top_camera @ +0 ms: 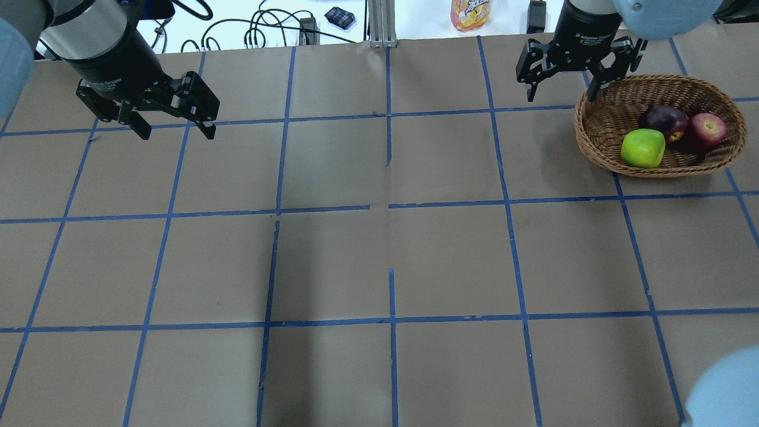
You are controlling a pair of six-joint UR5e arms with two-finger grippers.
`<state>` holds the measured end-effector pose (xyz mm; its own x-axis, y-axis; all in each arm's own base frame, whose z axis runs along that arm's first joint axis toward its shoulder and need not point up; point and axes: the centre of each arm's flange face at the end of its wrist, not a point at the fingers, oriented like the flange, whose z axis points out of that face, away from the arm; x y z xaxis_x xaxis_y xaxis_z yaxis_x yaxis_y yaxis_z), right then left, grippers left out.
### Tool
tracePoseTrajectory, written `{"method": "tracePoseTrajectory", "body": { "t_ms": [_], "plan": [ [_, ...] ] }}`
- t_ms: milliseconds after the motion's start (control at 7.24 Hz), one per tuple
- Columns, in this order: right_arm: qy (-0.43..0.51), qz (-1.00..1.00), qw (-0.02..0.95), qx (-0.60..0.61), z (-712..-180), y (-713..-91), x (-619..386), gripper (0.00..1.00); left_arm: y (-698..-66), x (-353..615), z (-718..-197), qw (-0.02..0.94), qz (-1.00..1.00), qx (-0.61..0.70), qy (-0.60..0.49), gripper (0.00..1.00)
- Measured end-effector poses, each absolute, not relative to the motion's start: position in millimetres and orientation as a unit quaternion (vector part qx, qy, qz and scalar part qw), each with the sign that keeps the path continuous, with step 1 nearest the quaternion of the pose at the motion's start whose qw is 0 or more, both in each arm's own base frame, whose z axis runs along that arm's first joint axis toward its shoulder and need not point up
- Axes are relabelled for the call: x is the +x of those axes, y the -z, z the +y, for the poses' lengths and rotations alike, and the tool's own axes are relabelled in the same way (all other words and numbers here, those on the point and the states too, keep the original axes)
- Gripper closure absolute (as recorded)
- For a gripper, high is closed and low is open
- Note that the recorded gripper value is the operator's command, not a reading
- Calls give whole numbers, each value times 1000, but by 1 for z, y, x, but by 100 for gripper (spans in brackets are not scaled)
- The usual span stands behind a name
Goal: Put all apples into basket
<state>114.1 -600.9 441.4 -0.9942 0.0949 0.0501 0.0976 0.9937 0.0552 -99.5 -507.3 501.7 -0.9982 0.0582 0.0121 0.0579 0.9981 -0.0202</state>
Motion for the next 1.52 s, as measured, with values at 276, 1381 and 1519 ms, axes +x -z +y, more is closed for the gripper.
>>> {"method": "tracePoseTrajectory", "body": {
  "t_ms": [276,1381,1519],
  "plan": [
    [45,-998,15,-44,-554,-479,134,0,-503,-99,-508,5,-1000,-29,-11,0],
    [47,-999,12,-20,-479,-485,135,0,-495,-138,-508,5,-1000,9,-8,0],
    [39,-999,11,-21,-476,-483,134,0,-496,-141,-508,5,-1000,6,-11,0]
  ]
}}
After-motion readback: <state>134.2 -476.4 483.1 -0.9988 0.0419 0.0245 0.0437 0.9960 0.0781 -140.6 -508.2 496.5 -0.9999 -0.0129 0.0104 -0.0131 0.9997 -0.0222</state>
